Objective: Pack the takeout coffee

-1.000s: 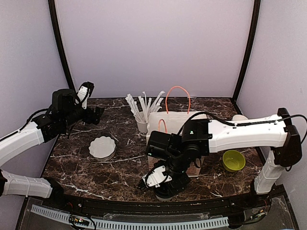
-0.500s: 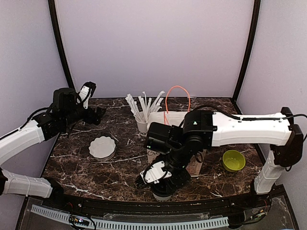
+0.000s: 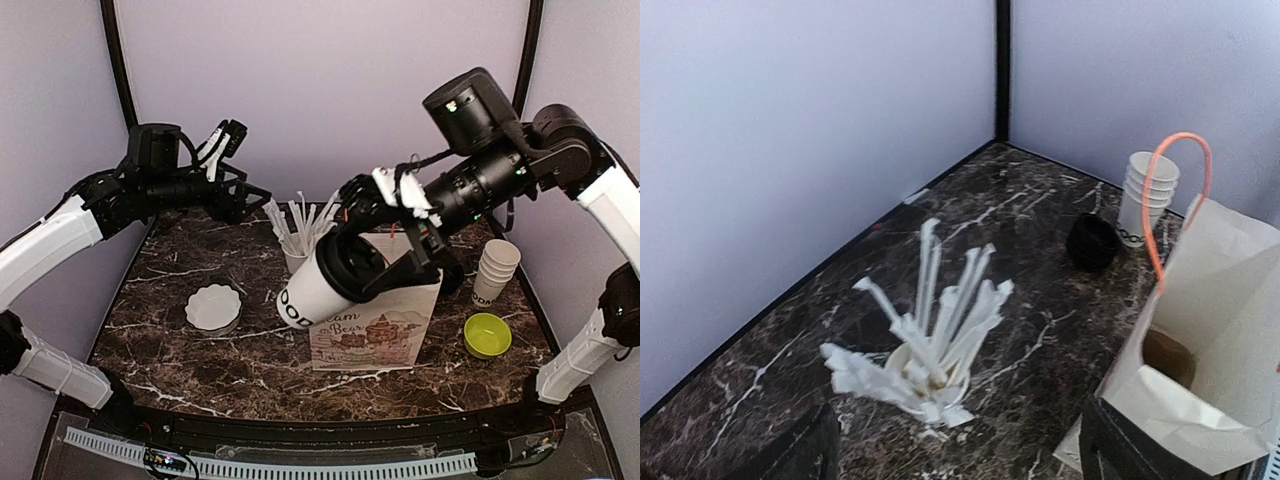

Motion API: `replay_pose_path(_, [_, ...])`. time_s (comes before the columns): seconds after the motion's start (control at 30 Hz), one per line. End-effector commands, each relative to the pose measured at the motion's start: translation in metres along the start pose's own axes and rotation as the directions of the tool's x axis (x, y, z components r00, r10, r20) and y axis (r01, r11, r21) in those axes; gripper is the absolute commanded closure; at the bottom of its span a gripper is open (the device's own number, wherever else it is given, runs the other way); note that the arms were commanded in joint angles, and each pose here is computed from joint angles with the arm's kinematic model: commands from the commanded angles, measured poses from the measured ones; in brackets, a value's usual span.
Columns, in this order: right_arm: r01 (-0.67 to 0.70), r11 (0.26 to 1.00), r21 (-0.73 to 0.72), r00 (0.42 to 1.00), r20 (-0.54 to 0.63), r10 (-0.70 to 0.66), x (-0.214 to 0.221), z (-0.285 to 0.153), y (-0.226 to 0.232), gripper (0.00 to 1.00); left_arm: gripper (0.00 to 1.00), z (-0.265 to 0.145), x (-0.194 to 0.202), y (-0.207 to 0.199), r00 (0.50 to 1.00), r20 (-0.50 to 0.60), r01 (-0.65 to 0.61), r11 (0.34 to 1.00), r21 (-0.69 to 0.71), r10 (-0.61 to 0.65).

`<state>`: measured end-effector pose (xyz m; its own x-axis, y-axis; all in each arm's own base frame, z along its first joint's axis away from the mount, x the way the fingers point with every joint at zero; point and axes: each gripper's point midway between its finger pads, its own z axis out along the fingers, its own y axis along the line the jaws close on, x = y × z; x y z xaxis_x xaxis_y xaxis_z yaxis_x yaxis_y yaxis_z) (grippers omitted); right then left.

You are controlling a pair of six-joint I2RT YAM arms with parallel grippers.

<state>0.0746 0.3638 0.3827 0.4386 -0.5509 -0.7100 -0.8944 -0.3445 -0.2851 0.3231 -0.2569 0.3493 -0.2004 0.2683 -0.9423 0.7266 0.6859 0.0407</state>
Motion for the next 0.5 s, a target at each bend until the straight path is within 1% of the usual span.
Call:
replay_pose_path(0.0, [0.000,0.984,0.177,0.990,0.137,-0.025,-0.023,-0.069,-0.027,0.39,0.15,0.020,-0.016,-0.053,0.997,-0.015,-0.072,0.981,0.182,0.076])
replay_pose_path(0.03, [-0.010,0.975,0.223,0.988,0.152,-0.025,-0.025,-0.085,-0.034,0.39,0.15,0.034,-0.013,-0.060,0.997,-0.028,-0.069,0.977,0.201,0.076])
replay_pose_path(0.1, [-0.034,0.950,0.309,0.985,0.172,-0.021,-0.024,-0.111,-0.047,0.39,0.15,0.051,-0.025,-0.067,0.997,-0.005,-0.076,0.973,0.218,0.078])
replay_pose_path(0.2, [-0.071,0.909,0.411,0.983,0.181,-0.005,-0.016,-0.139,-0.061,0.40,0.15,0.073,-0.028,-0.077,0.997,0.001,-0.076,0.961,0.266,0.078])
replay_pose_path(0.3, [-0.110,0.880,0.463,0.983,0.182,0.027,-0.005,-0.151,-0.069,0.40,0.16,0.098,-0.025,-0.097,0.995,-0.019,-0.089,0.937,0.339,0.101])
replay_pose_path(0.47, [-0.173,0.810,0.561,0.983,0.150,0.106,0.028,-0.158,-0.086,0.40,0.17,0.118,-0.008,-0.135,0.986,-0.053,-0.119,0.886,0.449,0.159])
